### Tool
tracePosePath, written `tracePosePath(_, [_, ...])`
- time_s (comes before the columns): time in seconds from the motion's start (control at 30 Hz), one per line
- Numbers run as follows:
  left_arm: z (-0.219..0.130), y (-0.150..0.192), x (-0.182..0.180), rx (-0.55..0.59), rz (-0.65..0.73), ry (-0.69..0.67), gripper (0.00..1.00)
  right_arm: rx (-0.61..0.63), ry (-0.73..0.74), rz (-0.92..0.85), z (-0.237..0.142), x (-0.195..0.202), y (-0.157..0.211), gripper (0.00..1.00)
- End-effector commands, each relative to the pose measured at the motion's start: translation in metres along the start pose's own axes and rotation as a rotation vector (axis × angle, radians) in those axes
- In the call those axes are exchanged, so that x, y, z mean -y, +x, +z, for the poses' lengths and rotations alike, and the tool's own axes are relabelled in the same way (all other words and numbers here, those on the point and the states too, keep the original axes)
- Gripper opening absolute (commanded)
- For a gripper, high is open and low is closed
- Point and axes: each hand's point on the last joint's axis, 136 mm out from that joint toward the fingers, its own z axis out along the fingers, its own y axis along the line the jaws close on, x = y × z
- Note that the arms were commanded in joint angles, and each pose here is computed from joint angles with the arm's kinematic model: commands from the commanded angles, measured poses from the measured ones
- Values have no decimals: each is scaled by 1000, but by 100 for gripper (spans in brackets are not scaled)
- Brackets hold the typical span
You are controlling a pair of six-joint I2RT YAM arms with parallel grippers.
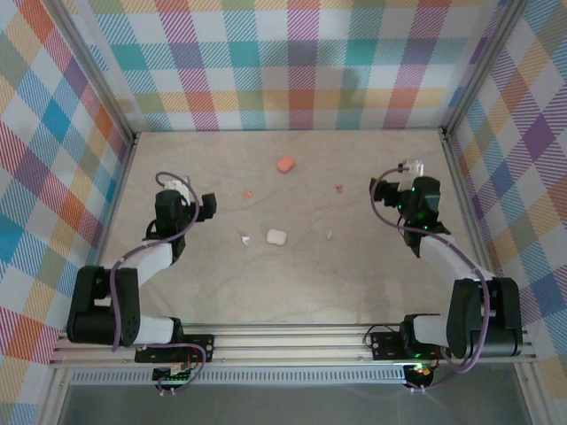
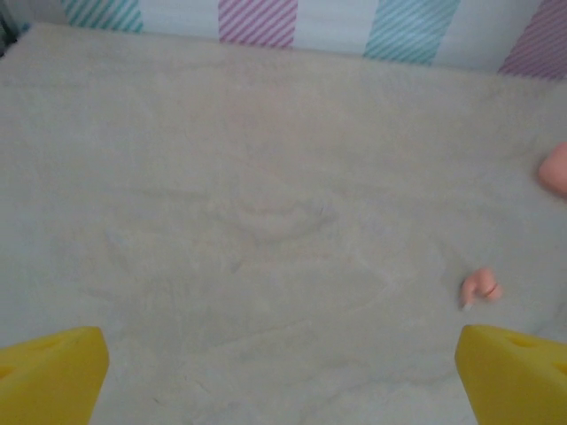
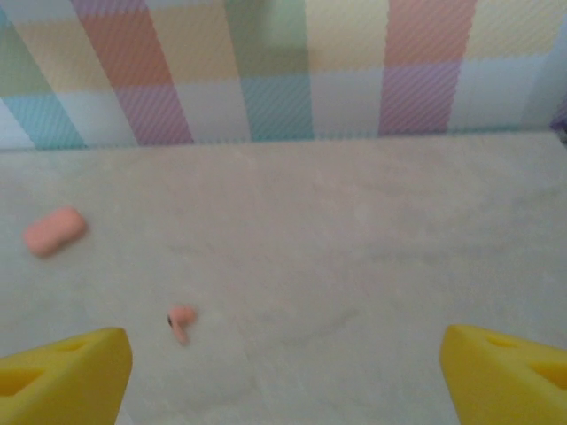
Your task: Insert wireless bluetooth earbuds into charging case
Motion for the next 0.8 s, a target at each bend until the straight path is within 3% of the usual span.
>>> tracePosePath(0.0, [-16,1,4,-138,-79,14,100,-253,-78,42,4,-32,36,87])
tracePosePath(0.1, [-29,5,19,-252,-173,55,98,-336,-166,-112,12,-80,39,86])
tracePosePath(0.23, [-48,32,67,-442,-243,163,89,-440,-426,-196,10,-161,59,79])
tracePosePath(0.33, [-65,61,115,-577,-173,220,86,-590,-638,-209,-5,-214,94,75])
tracePosePath(0.4, [-78,78,138,-643,-113,225,86,-692,-698,-302,-15,-237,119,74])
tracePosePath(0.57, [-98,104,157,-707,-103,218,86,-802,-817,-387,-37,-266,153,75])
tracePosePath(0.63, [-100,107,157,-706,-151,208,82,-806,-856,-403,-46,-271,156,78])
tracePosePath(0.77, [-104,107,177,-726,-214,311,82,-758,-821,-526,-43,-275,155,83])
